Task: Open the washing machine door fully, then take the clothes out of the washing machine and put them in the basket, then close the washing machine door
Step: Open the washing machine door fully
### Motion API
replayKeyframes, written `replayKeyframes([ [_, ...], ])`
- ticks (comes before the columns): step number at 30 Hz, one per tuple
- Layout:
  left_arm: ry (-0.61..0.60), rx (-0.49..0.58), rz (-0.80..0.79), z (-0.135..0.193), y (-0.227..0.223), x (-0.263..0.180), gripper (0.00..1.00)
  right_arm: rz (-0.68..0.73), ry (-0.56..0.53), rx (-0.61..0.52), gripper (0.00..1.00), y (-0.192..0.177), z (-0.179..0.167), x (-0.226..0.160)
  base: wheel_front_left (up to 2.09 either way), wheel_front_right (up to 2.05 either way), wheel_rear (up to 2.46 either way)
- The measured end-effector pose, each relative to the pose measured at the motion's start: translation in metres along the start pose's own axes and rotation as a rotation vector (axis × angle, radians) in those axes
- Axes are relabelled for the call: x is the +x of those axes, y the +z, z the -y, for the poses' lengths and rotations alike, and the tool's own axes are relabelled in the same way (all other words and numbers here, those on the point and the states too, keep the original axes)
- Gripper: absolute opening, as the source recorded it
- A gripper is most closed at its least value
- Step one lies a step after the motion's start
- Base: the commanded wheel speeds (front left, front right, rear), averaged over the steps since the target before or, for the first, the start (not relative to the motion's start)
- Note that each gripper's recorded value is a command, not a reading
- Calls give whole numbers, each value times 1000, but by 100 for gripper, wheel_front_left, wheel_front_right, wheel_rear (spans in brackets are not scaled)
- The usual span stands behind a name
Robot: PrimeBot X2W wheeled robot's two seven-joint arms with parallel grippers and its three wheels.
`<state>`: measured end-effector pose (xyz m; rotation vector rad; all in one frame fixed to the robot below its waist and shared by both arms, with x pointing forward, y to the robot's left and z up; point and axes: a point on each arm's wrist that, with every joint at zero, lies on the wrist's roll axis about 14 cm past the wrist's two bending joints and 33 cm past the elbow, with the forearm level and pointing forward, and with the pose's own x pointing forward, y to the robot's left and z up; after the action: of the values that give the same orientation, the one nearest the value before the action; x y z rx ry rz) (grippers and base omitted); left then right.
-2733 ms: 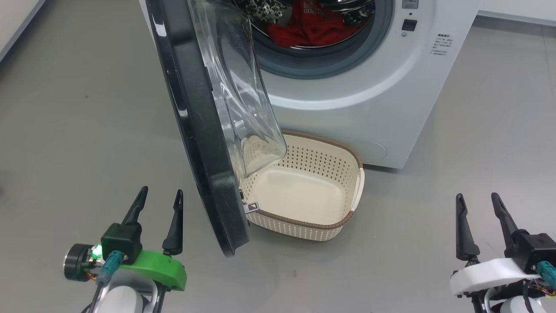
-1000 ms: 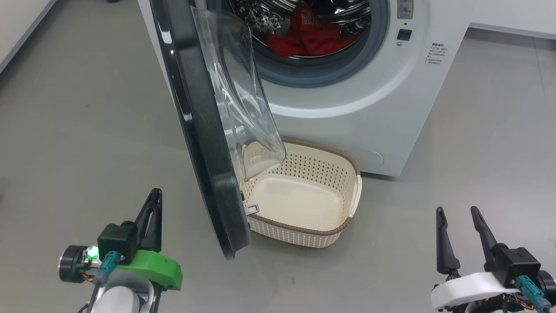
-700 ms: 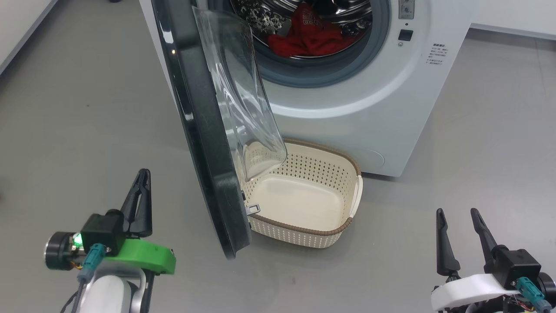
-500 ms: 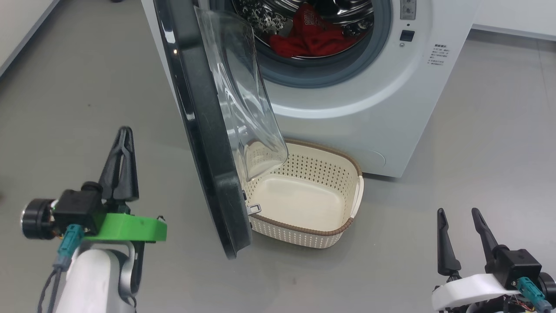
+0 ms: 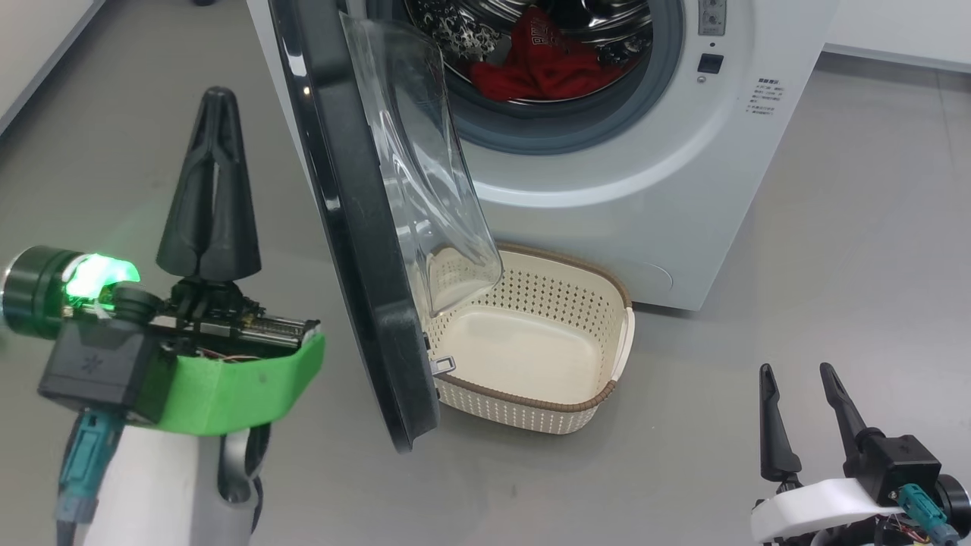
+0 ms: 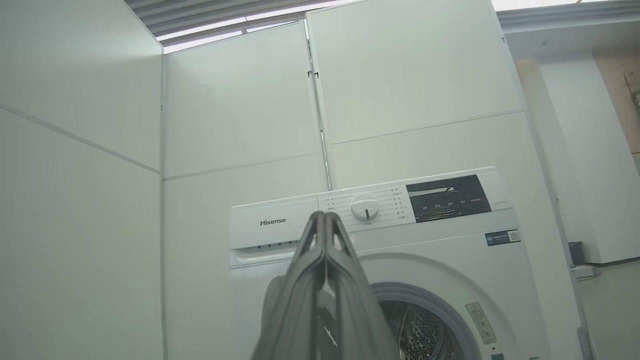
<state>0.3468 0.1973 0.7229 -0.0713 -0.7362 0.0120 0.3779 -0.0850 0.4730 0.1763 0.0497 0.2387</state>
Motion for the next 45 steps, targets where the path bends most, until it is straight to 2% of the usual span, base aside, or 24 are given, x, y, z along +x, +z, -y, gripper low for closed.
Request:
replayKeyframes([
  [5,-145,-99,46,47,15,1,0,1,0,9,100,0,-1,-1,0,0,0],
  [9,-252,-188,24,84,12,-8,0,1,-6,12,100,0,0,-2,0,0,0],
  [14,-345,-301,-95,120,-5,-30,0,-3,-8,17,100,-2,1,-3,0,0,0],
  [20,-393,-386,-259,145,-30,-58,0,-10,-9,21,100,-4,1,-4,0,0,0],
  [26,-383,-400,-423,150,-62,-84,0,-12,-15,22,100,-5,4,-3,0,0,0],
  [33,-333,-370,-612,138,-103,-118,0,-13,-14,24,100,-5,4,-4,0,0,0],
  [45,-250,-301,-773,114,-146,-143,0,-22,-30,30,100,-8,10,-7,0,0,0],
])
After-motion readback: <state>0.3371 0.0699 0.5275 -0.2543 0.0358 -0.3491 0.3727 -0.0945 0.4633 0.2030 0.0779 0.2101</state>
